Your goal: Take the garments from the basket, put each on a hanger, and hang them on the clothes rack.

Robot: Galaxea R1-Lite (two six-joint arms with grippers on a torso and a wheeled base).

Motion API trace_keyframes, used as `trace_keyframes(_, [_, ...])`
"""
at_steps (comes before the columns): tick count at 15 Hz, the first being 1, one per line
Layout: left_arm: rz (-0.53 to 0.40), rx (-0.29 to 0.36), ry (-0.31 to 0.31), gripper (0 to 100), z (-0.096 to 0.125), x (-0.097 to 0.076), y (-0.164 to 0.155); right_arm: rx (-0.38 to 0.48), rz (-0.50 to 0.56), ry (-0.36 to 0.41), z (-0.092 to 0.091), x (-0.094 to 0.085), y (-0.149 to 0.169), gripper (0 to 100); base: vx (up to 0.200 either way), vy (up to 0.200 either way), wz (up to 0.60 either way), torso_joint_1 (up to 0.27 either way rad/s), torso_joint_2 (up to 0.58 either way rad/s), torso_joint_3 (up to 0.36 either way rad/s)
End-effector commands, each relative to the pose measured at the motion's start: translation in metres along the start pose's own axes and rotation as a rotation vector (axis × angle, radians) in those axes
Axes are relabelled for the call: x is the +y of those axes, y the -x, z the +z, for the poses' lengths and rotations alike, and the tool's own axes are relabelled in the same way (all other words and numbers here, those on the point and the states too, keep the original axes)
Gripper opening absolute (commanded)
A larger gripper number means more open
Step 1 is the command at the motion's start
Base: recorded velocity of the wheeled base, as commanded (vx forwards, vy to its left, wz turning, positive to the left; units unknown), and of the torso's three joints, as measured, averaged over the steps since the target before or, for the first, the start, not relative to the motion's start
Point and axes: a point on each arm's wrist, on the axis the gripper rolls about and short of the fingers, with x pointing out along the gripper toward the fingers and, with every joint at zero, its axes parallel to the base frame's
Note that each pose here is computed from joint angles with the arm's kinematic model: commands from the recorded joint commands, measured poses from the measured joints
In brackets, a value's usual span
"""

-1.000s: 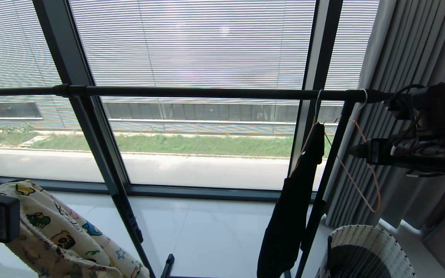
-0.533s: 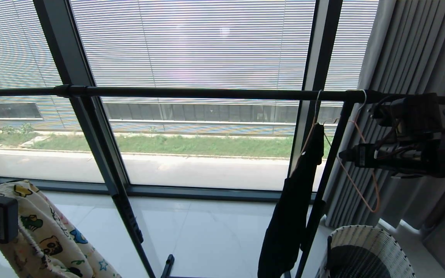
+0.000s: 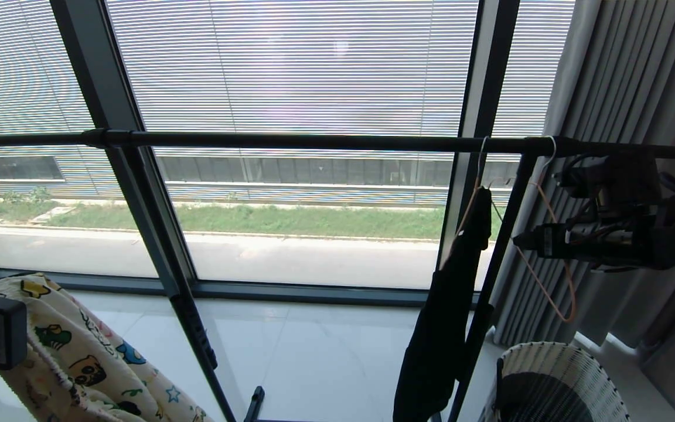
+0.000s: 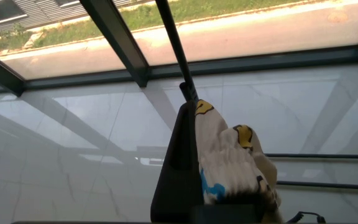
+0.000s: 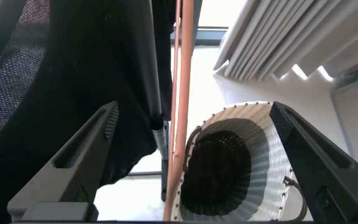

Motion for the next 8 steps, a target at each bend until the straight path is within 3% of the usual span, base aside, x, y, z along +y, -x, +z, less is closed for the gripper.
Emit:
trace_keyframes(1, [0.001,-0.001,-0.001,0,0.0007,0.0001,-0.0002,0.006,0.005,0.002,-0.0007,0.0004,-0.0019,100,0.0,0.0,0.0,0.0,0.0,0.0])
trace_keyframes(8, [0.003,-0.003,0.0,0,0.0007,0.0004,0.0005,-0.002,0.015,0.004,-0.0003,0.0028,-0.0044,100,0.0,0.0,0.0,0.0,0.0,0.0])
